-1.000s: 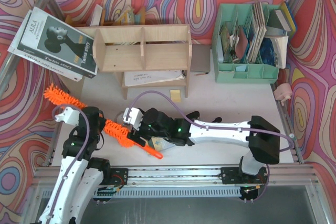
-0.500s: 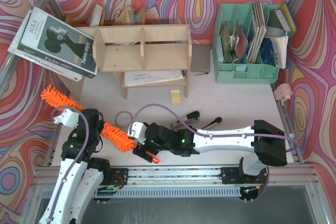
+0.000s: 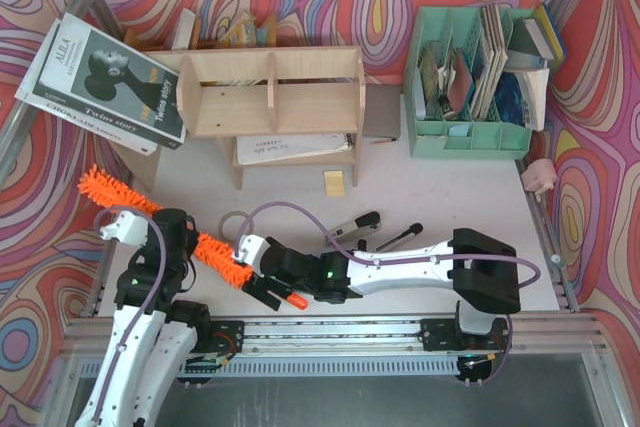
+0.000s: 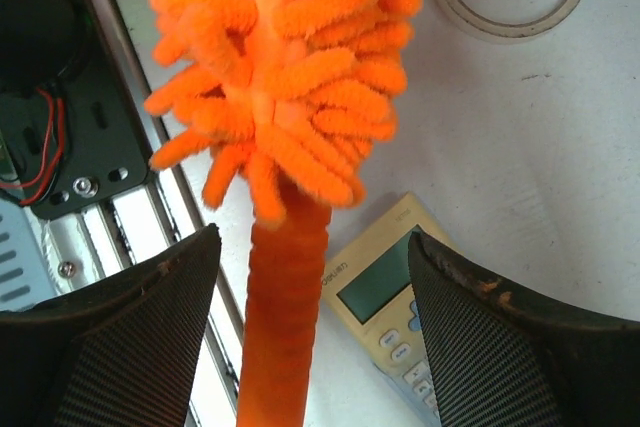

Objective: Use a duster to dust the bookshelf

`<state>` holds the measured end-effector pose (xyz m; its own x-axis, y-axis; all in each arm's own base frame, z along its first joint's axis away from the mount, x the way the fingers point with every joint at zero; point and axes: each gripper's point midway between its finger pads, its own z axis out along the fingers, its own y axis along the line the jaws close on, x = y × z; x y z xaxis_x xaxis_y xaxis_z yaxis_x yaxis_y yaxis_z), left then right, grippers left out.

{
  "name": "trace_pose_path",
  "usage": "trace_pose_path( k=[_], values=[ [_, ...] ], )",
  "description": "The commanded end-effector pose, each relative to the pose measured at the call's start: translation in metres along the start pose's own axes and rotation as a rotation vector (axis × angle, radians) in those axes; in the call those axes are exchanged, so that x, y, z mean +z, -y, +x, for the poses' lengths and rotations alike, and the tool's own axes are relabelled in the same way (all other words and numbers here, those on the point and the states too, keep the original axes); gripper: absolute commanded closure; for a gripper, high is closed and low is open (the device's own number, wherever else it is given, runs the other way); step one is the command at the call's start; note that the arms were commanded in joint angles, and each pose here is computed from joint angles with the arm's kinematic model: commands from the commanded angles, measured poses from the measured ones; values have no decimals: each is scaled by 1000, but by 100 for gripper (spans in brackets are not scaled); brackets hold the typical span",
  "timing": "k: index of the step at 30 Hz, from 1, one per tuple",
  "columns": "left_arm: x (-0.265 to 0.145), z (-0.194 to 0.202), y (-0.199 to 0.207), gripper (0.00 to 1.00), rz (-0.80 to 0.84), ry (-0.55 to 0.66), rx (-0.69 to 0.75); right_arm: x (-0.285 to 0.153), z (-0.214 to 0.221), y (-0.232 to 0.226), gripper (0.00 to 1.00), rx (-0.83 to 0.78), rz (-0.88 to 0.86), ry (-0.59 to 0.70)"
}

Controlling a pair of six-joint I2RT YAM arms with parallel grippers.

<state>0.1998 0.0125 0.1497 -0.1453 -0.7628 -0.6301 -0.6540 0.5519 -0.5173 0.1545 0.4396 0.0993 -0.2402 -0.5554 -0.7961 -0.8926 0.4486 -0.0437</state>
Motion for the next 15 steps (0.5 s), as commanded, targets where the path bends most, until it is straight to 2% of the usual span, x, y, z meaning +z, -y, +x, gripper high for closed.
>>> trace_pose_path(
  k=[1, 15],
  values=[
    [-9, -5, 14, 100, 50, -11, -74, 9, -22, 4, 31, 40, 54, 59],
    [-22, -15, 21, 100, 89, 1, -114, 26, 0, 11, 41, 58, 112, -6]
  ],
)
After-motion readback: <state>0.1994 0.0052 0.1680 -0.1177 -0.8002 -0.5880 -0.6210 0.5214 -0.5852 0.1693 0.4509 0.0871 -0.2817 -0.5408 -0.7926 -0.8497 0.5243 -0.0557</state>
